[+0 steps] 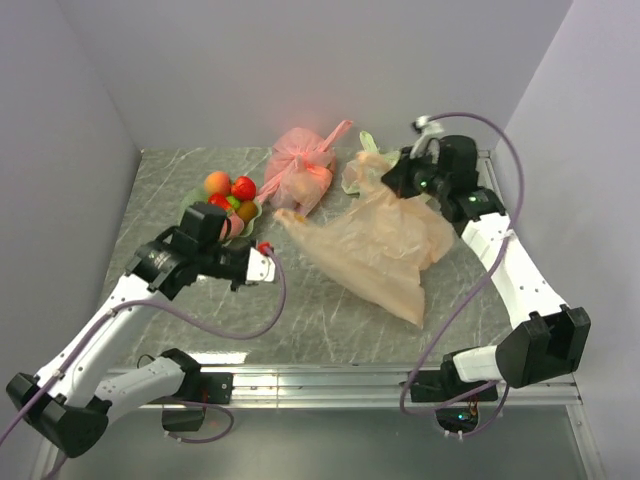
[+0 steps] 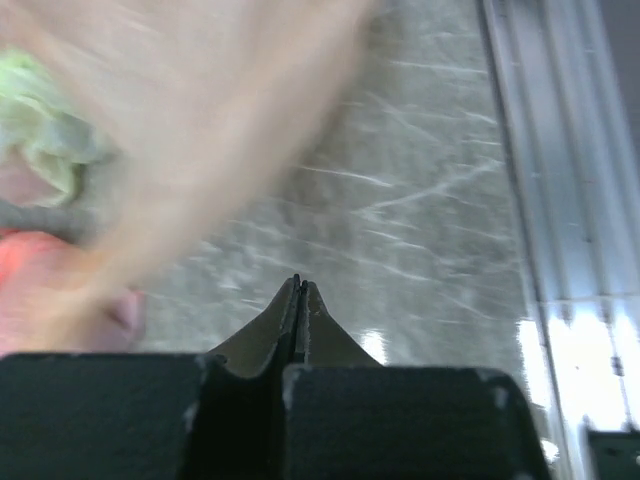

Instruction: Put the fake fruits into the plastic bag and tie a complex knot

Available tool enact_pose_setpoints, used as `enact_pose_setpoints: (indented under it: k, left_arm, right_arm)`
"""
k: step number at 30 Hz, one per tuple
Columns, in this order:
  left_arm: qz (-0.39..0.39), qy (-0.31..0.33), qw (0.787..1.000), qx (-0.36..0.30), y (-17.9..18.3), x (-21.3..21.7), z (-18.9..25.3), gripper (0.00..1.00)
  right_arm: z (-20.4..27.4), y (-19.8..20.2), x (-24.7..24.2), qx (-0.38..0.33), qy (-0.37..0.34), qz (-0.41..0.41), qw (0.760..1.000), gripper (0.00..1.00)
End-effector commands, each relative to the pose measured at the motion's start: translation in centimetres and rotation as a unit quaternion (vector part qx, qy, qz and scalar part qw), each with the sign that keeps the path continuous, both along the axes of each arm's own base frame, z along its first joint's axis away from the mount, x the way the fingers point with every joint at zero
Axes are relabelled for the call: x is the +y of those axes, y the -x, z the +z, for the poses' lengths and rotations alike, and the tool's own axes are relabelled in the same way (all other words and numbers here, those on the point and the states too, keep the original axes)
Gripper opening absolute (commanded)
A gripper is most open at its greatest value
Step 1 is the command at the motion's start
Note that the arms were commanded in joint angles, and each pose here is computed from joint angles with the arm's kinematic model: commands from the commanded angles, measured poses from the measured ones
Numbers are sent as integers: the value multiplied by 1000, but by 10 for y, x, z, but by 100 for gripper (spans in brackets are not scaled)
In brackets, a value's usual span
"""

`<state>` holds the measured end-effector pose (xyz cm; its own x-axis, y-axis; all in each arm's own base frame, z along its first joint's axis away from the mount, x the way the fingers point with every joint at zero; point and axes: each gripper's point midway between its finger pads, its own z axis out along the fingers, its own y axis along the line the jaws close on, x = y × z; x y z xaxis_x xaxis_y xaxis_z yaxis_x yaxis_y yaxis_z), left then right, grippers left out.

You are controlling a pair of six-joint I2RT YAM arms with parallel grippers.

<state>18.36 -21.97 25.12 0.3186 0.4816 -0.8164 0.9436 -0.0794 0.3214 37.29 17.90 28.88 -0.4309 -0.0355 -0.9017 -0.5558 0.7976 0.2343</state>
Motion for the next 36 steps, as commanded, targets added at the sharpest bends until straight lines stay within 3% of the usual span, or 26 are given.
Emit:
enact_pose_setpoints:
  k: [1,4,6,10,13,19,21,25,29,36]
  left_arm:
    - [35,-47,994,91,26,6,-42,0]
    - [37,-55,991,114,40,-3,-51,0]
    - [33,-36,991,122,44,-9,-33,0]
    - [83,50,991,90,26,-15,32,74]
    - [136,133,981,50,6,-10,89,97]
    - [272,215,937,52,-65,4,154,99]
    - [279,223,933,39,-79,9,173,99]
    - [266,161,947,85,-108,-9,138,99]
    - [180,134,965,135,-83,-28,105,99]
    - [137,106,961,217,-21,-56,26,99]
  right_arm:
    - [61,-28,-28,-29,-131,-110,985,0]
    - [83,-20,-12,-37,-187,-74,979,0]
    - [95,-10,1,-48,-198,-29,978,0]
    - [97,14,13,-101,-148,51,983,0]
    - [88,32,16,-137,-93,100,981,0]
    - [71,82,27,-224,2,203,953,0]
    - [66,99,37,-244,23,236,940,0]
    - [63,126,42,-303,60,266,913,0]
    - [72,131,45,-328,58,260,907,0]
    - [109,137,44,-348,5,229,909,0]
